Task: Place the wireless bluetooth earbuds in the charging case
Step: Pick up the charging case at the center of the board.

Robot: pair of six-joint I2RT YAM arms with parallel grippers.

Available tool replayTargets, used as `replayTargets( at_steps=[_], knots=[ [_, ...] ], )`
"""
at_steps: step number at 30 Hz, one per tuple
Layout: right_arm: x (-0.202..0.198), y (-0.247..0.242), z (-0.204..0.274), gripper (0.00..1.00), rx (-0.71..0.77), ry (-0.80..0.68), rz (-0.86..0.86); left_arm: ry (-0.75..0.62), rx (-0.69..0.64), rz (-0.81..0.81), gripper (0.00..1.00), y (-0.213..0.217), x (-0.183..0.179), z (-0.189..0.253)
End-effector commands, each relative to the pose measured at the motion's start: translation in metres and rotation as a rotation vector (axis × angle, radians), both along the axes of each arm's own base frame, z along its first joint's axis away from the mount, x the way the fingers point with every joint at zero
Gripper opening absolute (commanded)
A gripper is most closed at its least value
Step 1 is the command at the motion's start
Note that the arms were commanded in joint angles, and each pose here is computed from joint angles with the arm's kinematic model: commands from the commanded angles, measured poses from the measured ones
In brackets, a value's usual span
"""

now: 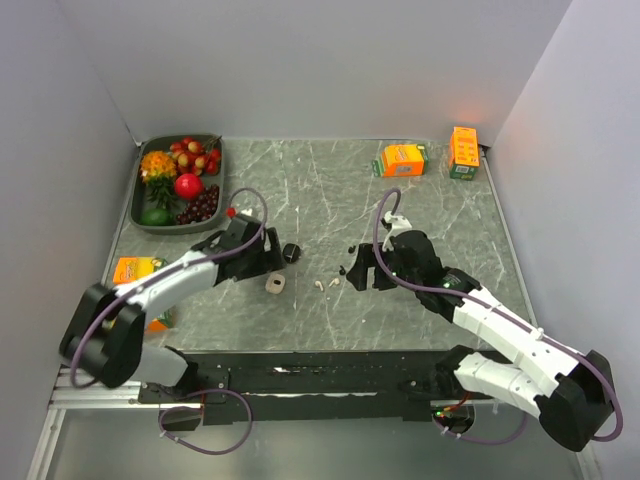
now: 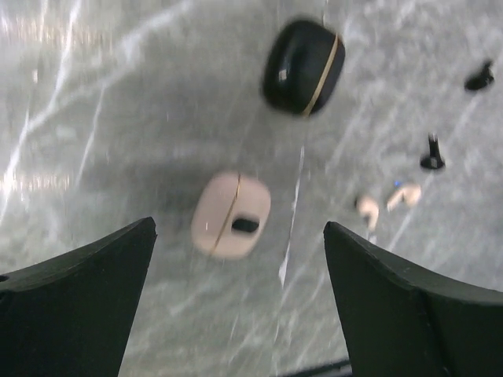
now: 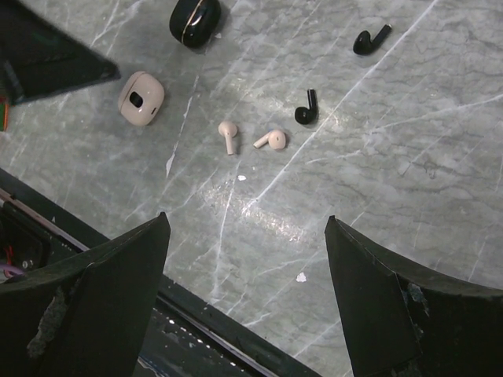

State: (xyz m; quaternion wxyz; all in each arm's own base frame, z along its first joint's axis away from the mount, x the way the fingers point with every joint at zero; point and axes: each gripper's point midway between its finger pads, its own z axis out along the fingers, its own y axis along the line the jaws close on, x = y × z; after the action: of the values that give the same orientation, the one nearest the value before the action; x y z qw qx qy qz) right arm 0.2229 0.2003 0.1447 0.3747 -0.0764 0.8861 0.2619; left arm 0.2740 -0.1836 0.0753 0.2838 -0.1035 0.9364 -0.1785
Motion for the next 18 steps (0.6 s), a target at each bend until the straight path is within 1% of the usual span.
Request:
replayTargets(
  at_steps=[1,3,4,7,13,18],
  knots=[
    [0.011,0.010,0.026,0.88,0.034,-0.055,0.005,-0.092,0.019,0.035,0.92,-0.016,0.051,0.022],
    [0.011,0.011,0.028,0.88,0.040,-0.060,0.012,-0.070,0.046,0.024,0.92,-0.019,0.057,0.011],
    [0.011,0.011,0.029,0.88,0.041,-0.060,0.012,-0.085,0.043,0.023,0.92,-0.022,0.065,0.016],
    [0.011,0.012,0.028,0.88,0.037,-0.057,0.021,-0.078,0.048,0.009,0.92,-0.029,0.074,0.011],
    [0.010,0.014,0.023,0.88,0.033,-0.041,0.029,-0.041,0.113,-0.003,0.92,-0.029,0.085,-0.012],
    [0.010,0.012,0.021,0.88,0.025,-0.043,0.023,-0.023,0.140,-0.002,0.88,-0.032,0.094,-0.025]
  ],
)
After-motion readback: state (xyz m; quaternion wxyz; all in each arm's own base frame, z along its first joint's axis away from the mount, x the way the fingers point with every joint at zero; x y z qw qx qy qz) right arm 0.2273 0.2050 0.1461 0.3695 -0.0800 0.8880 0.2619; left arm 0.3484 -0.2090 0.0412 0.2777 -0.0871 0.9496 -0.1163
